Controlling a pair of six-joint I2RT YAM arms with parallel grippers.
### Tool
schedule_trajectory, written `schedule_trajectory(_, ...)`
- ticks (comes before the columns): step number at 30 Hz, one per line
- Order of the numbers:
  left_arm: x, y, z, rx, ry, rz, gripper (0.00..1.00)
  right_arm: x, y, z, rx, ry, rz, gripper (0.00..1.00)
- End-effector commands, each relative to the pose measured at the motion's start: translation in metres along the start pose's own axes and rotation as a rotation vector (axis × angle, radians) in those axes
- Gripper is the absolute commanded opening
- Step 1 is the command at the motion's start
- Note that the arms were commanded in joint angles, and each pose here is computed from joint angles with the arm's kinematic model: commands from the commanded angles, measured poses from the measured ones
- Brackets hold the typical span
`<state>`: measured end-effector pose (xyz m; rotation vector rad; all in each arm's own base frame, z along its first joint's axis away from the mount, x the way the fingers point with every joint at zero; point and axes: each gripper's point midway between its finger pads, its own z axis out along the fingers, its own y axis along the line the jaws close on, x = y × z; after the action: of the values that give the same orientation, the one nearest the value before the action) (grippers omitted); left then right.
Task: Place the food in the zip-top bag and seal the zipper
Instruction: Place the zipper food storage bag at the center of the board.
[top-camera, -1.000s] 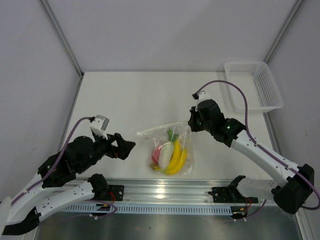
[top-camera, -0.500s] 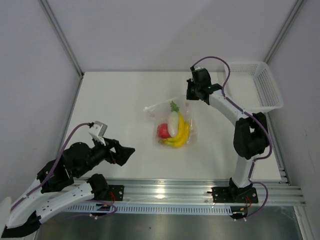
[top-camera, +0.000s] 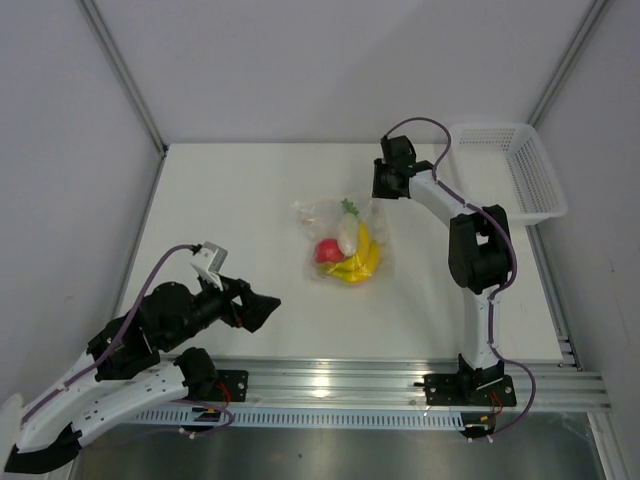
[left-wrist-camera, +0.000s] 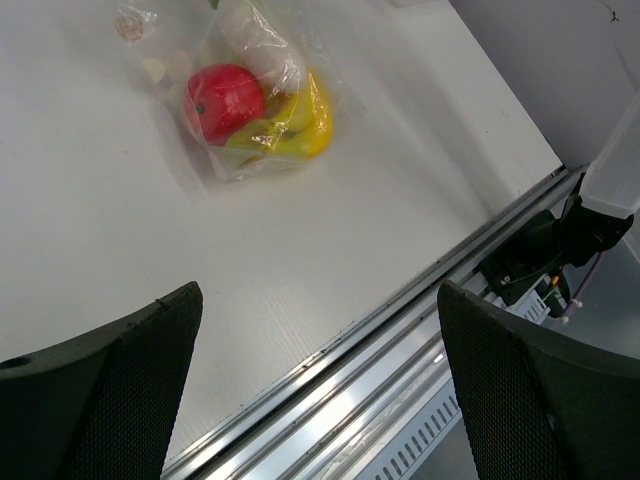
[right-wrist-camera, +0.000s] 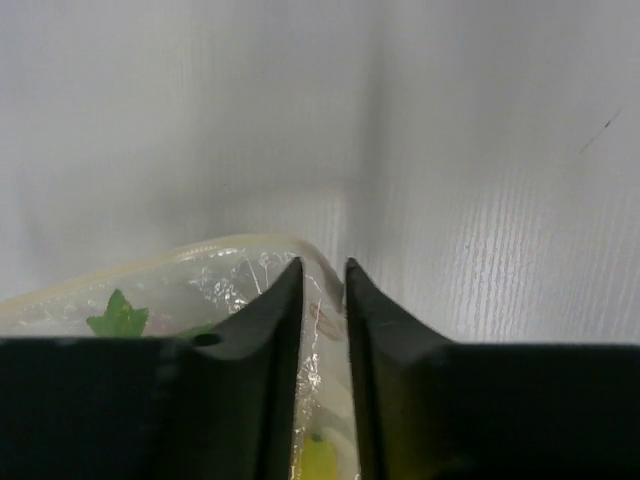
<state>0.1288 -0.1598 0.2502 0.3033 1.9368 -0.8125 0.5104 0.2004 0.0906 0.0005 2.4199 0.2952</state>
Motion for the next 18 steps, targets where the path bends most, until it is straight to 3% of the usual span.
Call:
schedule_trajectory(1,-0.003,-0.01,0.003,0.045,-0.016,-0.043,0.99,-0.016,-0.002,-0.006,0.021,-0.027,-0.015,0.32)
schedule_trajectory(2,-0.003,-0.011,0.003,0.048,-0.019,-0.053,1.0,-0.023,-0.003,-0.011,0.028,-0.042,-0.016,0.46)
schedule_trajectory(4,-0.001,-0.012,0.003,0.054,-0.021,-0.083,0.99,-0.029,-0.007,-0.02,0.055,-0.058,-0.022,0.55)
schedule_trajectory(5,-0.001,-0.012,0.002,0.056,-0.024,-0.096,1.0,-0.031,-0.009,-0.023,0.058,-0.061,-0.022,0.64)
schedule_trajectory(10,0.001,-0.015,-0.004,0.087,-0.036,-0.148,0.99,-0.035,-0.017,-0.058,0.095,-0.074,-0.019,0.8)
schedule_trajectory(13,0.003,-0.014,-0.005,0.087,-0.035,-0.16,0.99,-0.021,-0.018,-0.085,0.111,-0.084,-0.027,0.99)
schedule_trajectory(18,0.004,-0.014,-0.004,0.094,-0.047,-0.169,0.99,0.025,-0.023,-0.124,0.116,-0.097,-0.016,1.0)
